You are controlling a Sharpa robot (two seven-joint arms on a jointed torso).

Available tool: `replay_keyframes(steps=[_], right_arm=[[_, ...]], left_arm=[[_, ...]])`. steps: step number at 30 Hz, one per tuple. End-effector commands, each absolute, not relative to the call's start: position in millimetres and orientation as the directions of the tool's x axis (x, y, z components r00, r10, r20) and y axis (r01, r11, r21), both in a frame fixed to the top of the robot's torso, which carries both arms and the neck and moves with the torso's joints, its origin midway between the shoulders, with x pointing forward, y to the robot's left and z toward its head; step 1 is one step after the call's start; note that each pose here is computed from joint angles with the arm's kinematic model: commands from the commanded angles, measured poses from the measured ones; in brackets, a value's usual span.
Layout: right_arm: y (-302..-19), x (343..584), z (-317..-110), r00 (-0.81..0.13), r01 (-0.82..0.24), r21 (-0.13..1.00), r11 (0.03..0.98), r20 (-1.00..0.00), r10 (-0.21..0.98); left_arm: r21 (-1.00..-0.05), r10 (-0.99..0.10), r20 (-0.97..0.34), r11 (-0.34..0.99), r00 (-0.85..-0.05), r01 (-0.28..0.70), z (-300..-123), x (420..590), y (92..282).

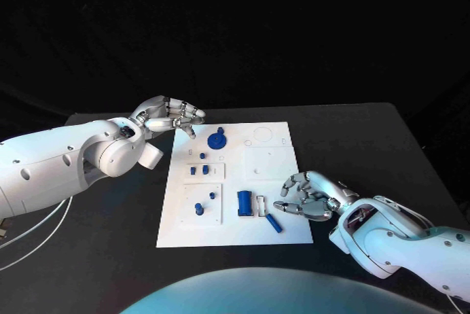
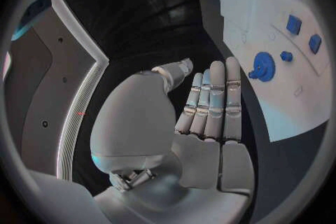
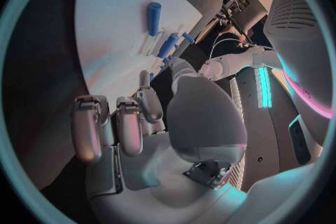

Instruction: Assemble the parts on the task board

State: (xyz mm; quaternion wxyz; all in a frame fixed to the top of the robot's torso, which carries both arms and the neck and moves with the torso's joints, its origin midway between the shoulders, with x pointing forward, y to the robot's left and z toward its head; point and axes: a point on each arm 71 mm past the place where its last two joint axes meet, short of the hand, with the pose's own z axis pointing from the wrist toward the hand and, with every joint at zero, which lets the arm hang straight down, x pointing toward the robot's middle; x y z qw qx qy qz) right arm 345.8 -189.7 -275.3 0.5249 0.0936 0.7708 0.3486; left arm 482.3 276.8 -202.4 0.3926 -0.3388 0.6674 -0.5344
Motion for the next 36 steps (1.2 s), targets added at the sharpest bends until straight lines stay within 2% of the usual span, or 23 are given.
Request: replay_keyframes(steps=[1,11,21,26,36], right_arm=[[-187.8,345.0,-274.2,-0.427,-0.247,0.634,0.733,-0.750,0.505],[-189.7,346.0,-276.4,-0.438,-0.208,0.648,0.733,-0.732,0.522],[-189.2,346.3,-275.2,-0.433,-0.230,0.654,0.720,-0.732,0.526],[-191.1,347.3,-275.1,-0.423,-0.209,0.669,0.713,-0.719,0.551],[-190.9,346.5,-276.4,-0.447,-0.213,0.669,0.712,-0.715,0.538]], left_arm=[[-0.981,-0.869,-0.159,0.194,-0.469,-0.027,-201.4,481.9,274.8],[-0.981,-0.869,-0.159,0.194,-0.469,-0.027,-201.4,481.9,274.9],[-0.981,-0.869,-0.159,0.194,-0.468,-0.027,-201.4,481.9,275.1],[-0.981,-0.869,-0.159,0.194,-0.468,-0.027,-201.4,481.9,275.1],[-0.981,-0.869,-0.159,0.195,-0.468,-0.028,-201.5,482.1,275.2]])
